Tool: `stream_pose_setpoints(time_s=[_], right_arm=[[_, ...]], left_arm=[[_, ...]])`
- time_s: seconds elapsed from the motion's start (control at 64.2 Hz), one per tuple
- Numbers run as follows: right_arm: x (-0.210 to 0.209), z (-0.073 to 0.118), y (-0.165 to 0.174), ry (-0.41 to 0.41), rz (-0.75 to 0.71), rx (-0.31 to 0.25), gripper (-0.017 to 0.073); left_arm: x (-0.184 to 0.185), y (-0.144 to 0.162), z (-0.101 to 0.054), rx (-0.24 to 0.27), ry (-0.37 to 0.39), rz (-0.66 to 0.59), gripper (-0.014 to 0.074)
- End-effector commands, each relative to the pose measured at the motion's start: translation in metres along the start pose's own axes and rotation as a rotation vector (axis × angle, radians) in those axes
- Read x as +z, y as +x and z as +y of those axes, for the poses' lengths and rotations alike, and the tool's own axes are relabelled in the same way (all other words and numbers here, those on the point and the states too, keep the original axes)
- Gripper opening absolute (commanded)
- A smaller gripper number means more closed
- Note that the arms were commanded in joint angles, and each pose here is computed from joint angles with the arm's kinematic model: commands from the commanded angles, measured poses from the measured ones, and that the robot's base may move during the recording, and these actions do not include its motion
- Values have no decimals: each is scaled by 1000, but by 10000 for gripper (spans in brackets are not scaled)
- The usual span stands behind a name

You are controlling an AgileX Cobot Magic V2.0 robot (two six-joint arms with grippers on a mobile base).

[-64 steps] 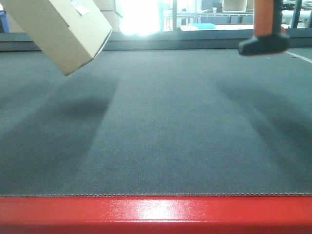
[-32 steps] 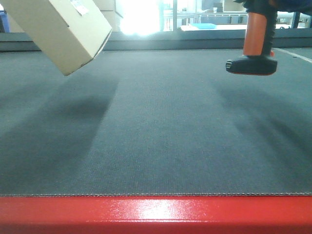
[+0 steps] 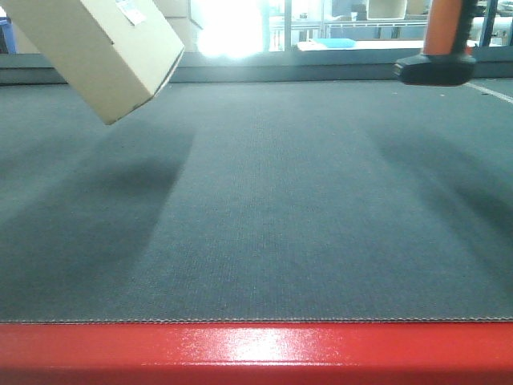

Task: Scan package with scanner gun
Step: 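Lift the scanner gun with the right gripper toward the held box, then lower the scanner gun back onto the belt with the right gripper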

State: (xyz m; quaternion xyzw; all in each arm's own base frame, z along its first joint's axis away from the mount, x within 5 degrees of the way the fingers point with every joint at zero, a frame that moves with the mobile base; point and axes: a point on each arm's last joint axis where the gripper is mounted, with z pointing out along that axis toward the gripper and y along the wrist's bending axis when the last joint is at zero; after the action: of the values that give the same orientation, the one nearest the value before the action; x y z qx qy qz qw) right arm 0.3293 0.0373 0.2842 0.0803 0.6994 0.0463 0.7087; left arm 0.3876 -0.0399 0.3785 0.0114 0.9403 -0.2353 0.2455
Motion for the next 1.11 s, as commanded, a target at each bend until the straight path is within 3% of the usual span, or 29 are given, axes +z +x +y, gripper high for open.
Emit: stream_pose_setpoints(time_s=[0.0,0.203,0.421,0.639,1.091], right_arm=[[6,3,0,-44,-78,-48,-158],[13,-1,15,-30,-35,-61,-158],[21,-5,34,-7,-3,-4,-158],[29,-8,51,9,-32,-20,-158],[33,-10,69,14,46,-28,-158]], left_arm=[[-5,-1,-3,2,11,-22,-111],[-5,-1,-3,2,11,-22,-111],[-5,-1,-3,2,11,-22,-111],[-5,-1,-3,2,11,-22,-111],[-5,-1,-3,2,11,-22,-111]])
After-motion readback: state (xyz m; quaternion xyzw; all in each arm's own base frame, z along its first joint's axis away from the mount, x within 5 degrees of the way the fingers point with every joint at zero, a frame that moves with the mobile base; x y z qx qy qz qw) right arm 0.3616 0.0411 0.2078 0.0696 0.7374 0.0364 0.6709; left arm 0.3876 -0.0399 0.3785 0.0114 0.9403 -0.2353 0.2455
